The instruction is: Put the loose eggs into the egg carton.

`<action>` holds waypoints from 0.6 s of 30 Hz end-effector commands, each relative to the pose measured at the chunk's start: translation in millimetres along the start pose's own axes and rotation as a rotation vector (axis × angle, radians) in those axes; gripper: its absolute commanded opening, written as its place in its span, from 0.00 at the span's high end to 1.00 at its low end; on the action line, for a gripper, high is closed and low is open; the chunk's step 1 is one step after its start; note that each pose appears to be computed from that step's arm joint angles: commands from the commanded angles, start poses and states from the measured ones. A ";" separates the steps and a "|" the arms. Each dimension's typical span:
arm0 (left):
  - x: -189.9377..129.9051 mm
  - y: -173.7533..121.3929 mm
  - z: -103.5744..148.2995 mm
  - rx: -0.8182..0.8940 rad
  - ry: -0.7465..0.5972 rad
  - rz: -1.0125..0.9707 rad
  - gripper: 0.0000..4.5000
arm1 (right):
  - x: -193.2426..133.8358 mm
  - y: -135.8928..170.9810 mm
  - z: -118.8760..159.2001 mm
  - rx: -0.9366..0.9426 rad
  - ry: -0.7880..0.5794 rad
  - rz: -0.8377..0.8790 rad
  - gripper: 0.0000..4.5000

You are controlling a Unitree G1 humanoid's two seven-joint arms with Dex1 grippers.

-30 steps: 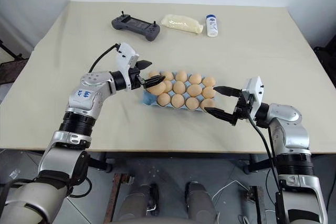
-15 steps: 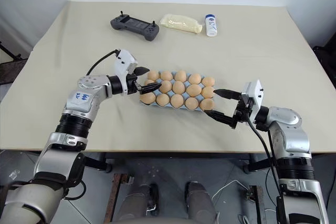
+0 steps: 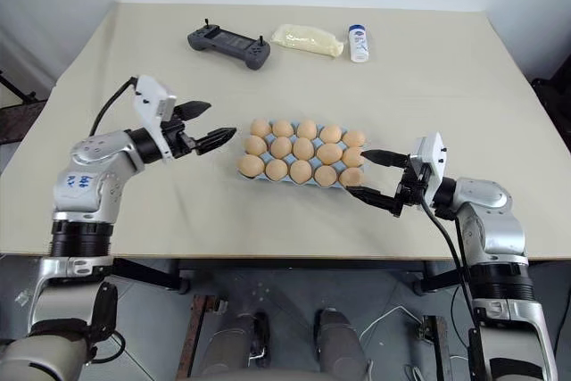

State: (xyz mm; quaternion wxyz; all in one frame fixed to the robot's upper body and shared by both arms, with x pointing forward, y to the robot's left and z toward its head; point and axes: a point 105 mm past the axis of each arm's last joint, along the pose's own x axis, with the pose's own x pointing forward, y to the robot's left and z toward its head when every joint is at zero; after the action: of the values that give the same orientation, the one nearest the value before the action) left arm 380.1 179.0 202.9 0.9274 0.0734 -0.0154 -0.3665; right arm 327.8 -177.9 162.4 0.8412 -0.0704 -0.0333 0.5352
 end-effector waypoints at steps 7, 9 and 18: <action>-53.8 2.4 -17.7 0.060 0.023 -0.049 0.01 | 6.1 -8.1 12.5 -0.046 -0.001 0.053 0.00; -57.5 1.6 -18.3 0.073 0.025 -0.059 0.01 | 7.5 -9.6 13.4 -0.049 0.004 0.065 0.00; -63.6 1.6 -22.0 0.146 0.022 -0.085 0.01 | 7.3 -13.0 13.6 -0.058 0.027 0.095 0.00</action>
State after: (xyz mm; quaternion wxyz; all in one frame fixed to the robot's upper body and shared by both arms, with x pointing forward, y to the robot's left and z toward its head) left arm 338.5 221.1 175.7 0.9046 0.1297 -0.0141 -0.4059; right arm 340.6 -174.1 166.6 0.8180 -0.0853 -0.0172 0.5687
